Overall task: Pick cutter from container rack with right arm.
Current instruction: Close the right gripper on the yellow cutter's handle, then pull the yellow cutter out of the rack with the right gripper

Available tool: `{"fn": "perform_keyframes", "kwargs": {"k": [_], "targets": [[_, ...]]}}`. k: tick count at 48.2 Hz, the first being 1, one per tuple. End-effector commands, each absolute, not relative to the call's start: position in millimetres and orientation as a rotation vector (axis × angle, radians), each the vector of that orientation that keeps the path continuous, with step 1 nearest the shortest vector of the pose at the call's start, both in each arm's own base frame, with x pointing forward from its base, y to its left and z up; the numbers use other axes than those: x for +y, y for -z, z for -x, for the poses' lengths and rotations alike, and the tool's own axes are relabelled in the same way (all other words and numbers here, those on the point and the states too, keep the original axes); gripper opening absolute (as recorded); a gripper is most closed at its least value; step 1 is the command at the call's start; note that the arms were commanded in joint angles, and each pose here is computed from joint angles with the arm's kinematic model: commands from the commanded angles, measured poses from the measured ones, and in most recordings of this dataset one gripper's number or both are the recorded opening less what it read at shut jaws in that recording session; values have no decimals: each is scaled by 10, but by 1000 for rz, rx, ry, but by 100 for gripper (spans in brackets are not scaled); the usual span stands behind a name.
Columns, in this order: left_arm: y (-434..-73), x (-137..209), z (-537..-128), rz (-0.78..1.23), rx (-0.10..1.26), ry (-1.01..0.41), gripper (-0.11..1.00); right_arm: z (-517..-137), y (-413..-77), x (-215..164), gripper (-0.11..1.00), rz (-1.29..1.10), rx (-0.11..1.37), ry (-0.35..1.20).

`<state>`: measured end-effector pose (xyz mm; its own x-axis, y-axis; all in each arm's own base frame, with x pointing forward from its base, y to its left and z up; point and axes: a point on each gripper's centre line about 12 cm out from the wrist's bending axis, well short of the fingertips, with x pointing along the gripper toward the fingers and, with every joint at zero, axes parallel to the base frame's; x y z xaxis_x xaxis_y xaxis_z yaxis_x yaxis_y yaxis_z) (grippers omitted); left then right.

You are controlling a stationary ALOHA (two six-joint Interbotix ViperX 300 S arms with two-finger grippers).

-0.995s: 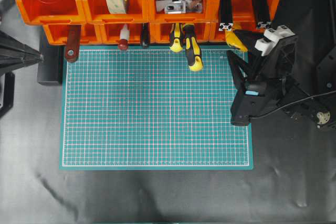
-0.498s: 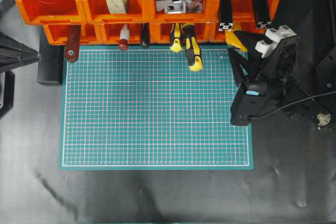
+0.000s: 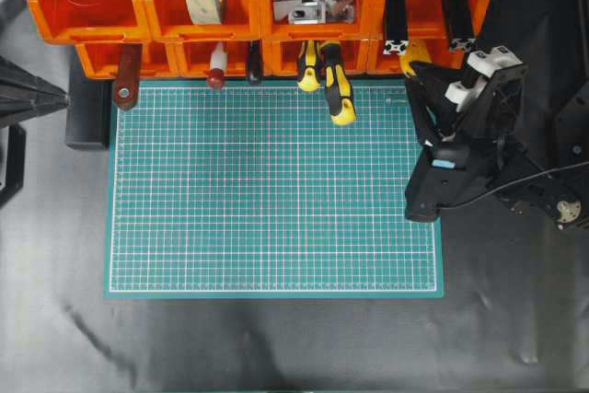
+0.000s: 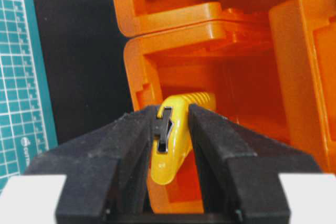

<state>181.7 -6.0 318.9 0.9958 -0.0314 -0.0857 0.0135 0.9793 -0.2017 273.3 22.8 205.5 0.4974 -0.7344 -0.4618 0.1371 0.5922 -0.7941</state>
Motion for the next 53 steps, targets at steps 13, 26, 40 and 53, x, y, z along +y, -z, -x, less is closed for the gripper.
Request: {"fn": "perform_keyframes", "kwargs": {"k": [13, 26, 40, 53], "targets": [[-3302, -56, -1804, 205, 63, 23, 1, -2716, -2402, 561, 21, 742, 834, 620], [-3272, -41, -1799, 198, 88, 12, 1, -2708, -2779, 881, 20, 738, 770, 650], [-3282, -29, -1776, 200, 88, 5, 1, -2847, -3084, 1302, 18, 809, 757, 595], [-3296, -29, -1766, 202, 82, 6, 1, -3030, -3240, 1587, -1, 827, 740, 533]]}}
